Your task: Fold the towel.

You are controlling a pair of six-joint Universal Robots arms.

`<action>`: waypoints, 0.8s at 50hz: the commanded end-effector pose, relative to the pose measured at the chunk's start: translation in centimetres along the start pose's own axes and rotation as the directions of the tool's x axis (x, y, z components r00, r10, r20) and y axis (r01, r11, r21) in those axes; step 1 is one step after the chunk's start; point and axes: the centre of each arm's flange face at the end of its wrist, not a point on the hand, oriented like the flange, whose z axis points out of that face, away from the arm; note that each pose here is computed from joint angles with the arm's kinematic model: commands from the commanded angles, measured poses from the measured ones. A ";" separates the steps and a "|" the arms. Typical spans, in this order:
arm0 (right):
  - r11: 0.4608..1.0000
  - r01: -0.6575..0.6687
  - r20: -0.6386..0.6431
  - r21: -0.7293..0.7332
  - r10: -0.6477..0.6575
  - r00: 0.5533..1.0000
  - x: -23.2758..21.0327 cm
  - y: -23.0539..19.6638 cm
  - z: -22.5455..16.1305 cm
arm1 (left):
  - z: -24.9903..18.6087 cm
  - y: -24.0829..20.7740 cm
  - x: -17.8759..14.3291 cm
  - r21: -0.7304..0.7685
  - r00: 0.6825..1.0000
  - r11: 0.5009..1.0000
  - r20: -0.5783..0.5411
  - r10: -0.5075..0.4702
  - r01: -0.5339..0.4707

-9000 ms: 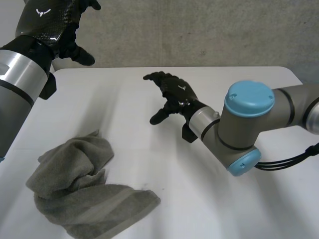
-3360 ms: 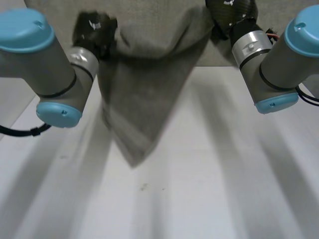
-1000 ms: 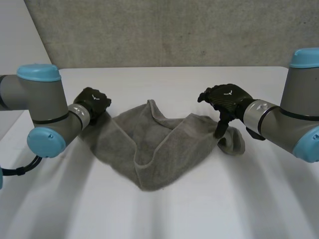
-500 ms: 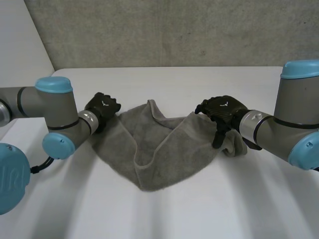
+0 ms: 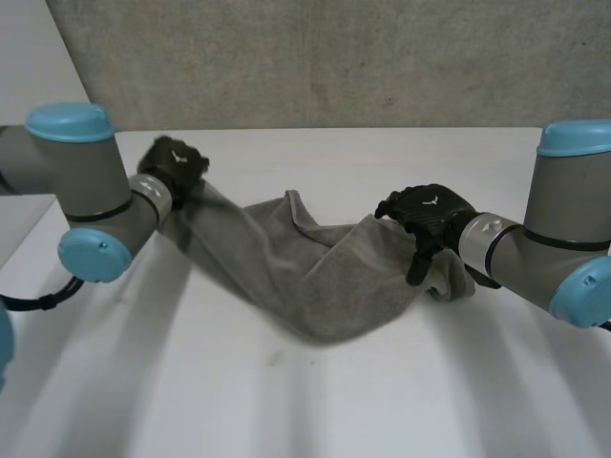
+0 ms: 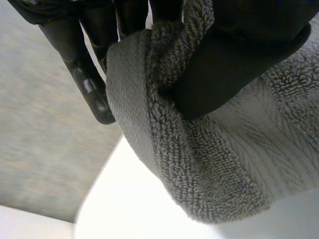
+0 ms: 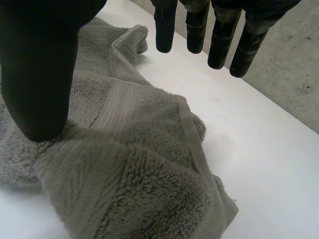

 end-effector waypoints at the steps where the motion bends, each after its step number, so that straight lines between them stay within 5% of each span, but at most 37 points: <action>1: 0.999 0.005 -0.013 0.038 -0.004 1.000 0.4 -1.2 0.1 | -2.8 -1.2 -0.3 0.026 1.000 1.000 0.016 0.000 -0.001; 9: 0.989 -0.053 0.007 0.135 0.052 0.999 1.4 -3.7 0.8 | -7.0 -1.1 0.6 -0.005 1.000 1.000 -0.026 -0.004 0.004; 23: 0.990 -0.105 0.192 0.095 0.085 0.978 -1.3 -2.3 3.9 | -14.2 -4.8 -2.1 0.171 0.993 0.985 0.120 -0.005 -0.016; 40: 0.995 -0.077 0.361 0.069 0.047 0.931 -7.3 -0.8 4.0 | -16.5 -5.7 -3.4 0.205 0.986 0.978 0.167 -0.011 -0.024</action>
